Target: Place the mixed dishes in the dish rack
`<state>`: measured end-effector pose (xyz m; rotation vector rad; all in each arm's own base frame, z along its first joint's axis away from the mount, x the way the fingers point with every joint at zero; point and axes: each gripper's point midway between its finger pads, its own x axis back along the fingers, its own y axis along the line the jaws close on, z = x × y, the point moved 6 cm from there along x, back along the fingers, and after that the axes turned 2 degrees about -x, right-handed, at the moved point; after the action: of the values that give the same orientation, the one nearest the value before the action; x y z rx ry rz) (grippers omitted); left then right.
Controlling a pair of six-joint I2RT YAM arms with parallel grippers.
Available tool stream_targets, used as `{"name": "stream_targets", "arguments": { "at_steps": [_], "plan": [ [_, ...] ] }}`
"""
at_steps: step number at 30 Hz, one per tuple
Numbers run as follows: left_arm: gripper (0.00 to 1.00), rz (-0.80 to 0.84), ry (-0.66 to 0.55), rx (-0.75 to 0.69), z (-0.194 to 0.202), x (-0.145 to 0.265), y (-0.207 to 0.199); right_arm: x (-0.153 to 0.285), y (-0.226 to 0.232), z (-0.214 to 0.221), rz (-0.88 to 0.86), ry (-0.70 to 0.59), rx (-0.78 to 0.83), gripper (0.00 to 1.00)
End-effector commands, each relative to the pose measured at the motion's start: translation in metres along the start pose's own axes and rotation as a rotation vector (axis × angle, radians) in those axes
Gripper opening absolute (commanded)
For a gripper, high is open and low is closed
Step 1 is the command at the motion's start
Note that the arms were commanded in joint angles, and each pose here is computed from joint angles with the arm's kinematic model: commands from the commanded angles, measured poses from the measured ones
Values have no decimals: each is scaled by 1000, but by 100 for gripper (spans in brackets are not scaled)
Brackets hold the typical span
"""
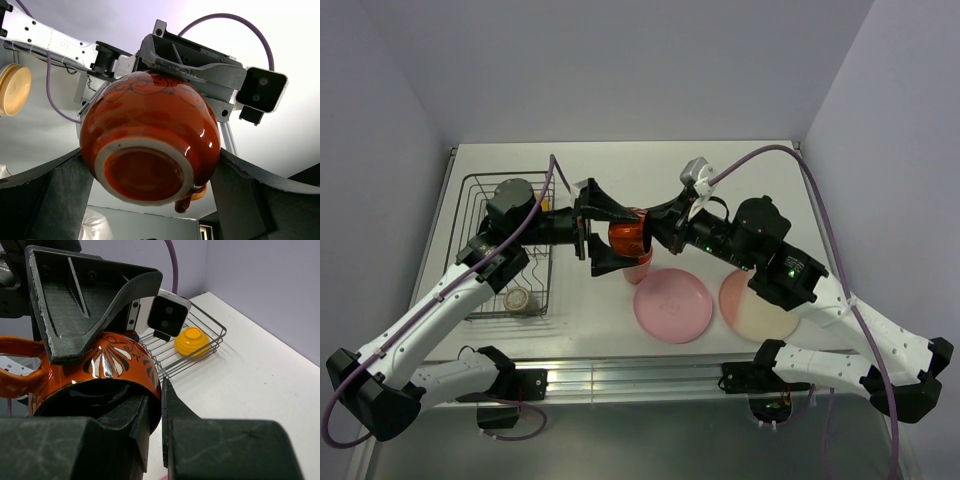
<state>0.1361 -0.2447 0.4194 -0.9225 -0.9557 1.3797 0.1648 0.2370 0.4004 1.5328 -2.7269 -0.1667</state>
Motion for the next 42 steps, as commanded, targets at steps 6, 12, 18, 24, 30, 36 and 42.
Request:
{"name": "stream_targets", "arguments": {
  "at_steps": [6, 12, 18, 24, 30, 36, 42],
  "plan": [
    [94, 41, 19, 259, 4, 0, -22, -6, 22, -33, -104, -123, -27, 0],
    [89, 46, 14, 264, 4, 3, -21, -6, 23, -33, -103, -125, -28, 0],
    [67, 119, -19, 270, 2, 9, -25, -3, 26, -32, -101, -129, -33, 0],
    [43, 172, -25, 246, 2, 11, -33, -4, 26, -26, -68, -142, -43, 0],
    [8, 184, -22, 238, 4, 11, -36, -8, 23, -30, -34, -145, -55, 16],
    [0, 176, -25, 235, 4, 13, -31, -8, 20, -29, -8, -136, -55, 35],
    [0, 156, -32, 221, 2, 13, -28, -5, 16, -34, 26, -153, -54, 63]
  ]
}}
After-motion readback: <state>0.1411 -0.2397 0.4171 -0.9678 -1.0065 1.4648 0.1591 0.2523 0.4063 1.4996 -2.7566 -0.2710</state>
